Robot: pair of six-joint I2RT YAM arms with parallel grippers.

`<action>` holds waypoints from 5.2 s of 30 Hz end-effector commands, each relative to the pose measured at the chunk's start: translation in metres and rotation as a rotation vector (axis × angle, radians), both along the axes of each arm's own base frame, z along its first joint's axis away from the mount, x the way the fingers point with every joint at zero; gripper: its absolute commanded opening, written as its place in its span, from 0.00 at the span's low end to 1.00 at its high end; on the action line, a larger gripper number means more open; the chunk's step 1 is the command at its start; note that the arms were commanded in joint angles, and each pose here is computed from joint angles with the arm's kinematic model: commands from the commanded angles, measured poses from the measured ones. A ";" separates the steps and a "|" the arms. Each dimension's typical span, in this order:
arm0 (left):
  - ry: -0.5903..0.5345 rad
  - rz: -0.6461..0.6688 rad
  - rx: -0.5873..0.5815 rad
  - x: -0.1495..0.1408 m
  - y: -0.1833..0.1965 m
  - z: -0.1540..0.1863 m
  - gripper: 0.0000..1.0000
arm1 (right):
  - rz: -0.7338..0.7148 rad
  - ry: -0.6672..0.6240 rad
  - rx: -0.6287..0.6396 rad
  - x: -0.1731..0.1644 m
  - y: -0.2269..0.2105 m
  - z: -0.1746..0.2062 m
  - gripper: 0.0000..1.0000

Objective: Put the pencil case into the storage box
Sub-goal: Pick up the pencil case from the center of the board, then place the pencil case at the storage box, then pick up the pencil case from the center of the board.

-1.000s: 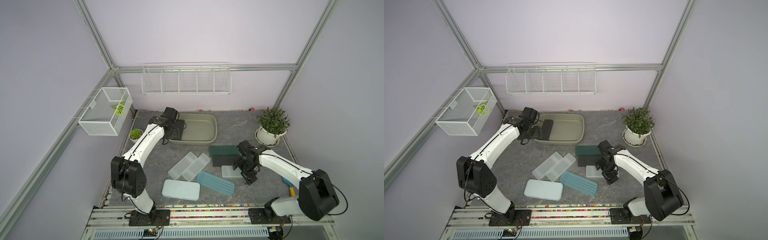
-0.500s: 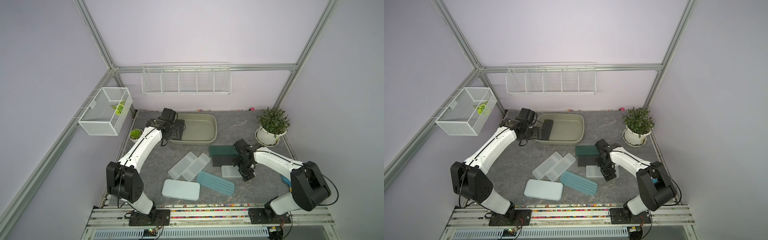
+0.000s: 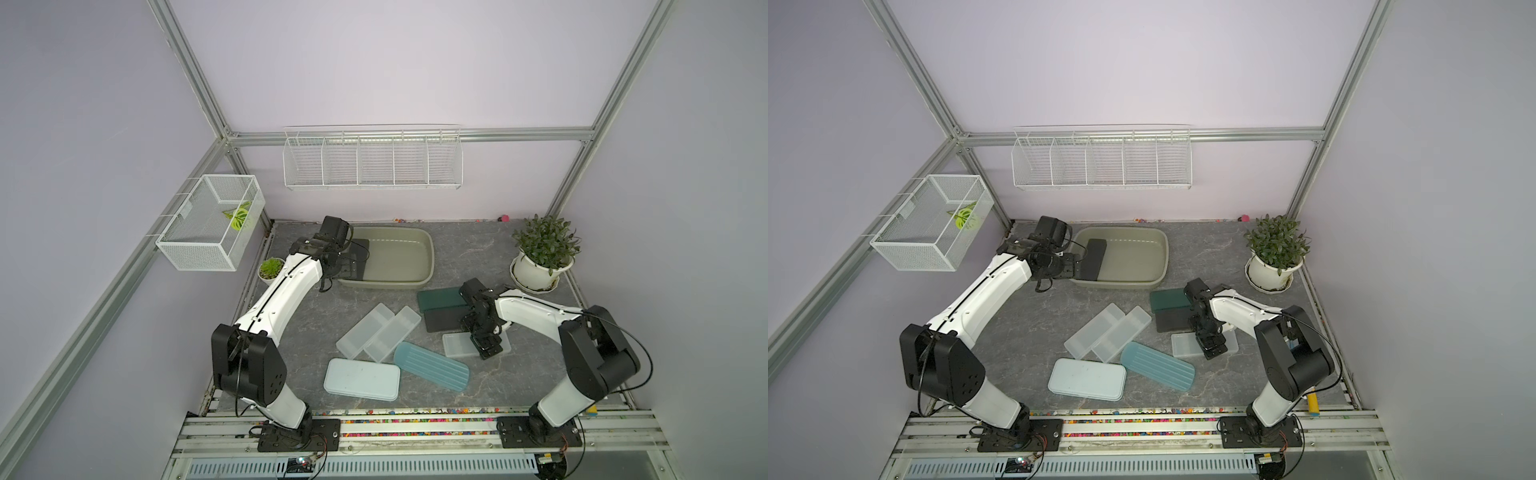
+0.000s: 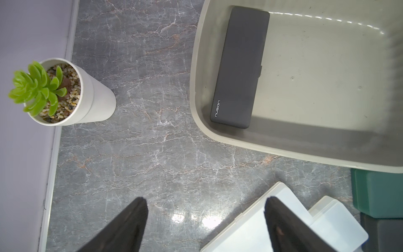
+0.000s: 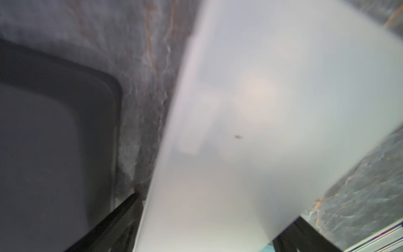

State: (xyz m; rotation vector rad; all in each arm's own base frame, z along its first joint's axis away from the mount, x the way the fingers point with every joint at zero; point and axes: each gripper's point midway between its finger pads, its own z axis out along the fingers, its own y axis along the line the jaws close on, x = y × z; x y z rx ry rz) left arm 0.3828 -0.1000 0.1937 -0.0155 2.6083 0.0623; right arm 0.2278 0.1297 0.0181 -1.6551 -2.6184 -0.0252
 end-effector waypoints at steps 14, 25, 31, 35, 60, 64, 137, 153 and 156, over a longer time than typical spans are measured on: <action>-0.042 -0.002 0.035 0.001 0.015 0.013 0.86 | 0.336 -0.060 -0.200 -0.002 -0.039 0.079 0.51; -0.067 0.041 0.018 0.005 0.027 0.020 0.86 | 0.938 -0.450 -0.112 0.152 0.074 0.176 0.48; -0.082 0.060 0.013 0.003 0.032 0.026 0.86 | 1.132 -0.500 -0.096 0.218 0.146 0.167 0.50; -0.101 0.078 0.013 -0.001 0.038 0.032 0.86 | 1.197 -0.582 -0.150 0.257 0.165 0.158 0.50; -0.066 0.109 0.008 -0.014 0.047 0.013 0.86 | 1.088 -0.611 -0.074 0.320 0.173 0.064 0.50; -0.063 0.111 0.008 -0.014 0.047 0.011 0.86 | 1.042 -0.636 -0.074 0.328 0.176 0.060 0.50; 0.384 -0.555 -0.188 -0.138 -0.162 -0.118 0.86 | 1.039 -0.428 -0.171 0.069 0.005 0.138 0.92; 0.447 -0.586 -0.167 -0.128 -0.178 -0.147 0.87 | 1.008 -0.414 -0.190 0.065 -0.011 0.141 0.92; 0.458 -0.601 -0.167 -0.130 -0.183 -0.149 0.87 | 1.007 -0.412 -0.187 0.066 -0.011 0.140 0.92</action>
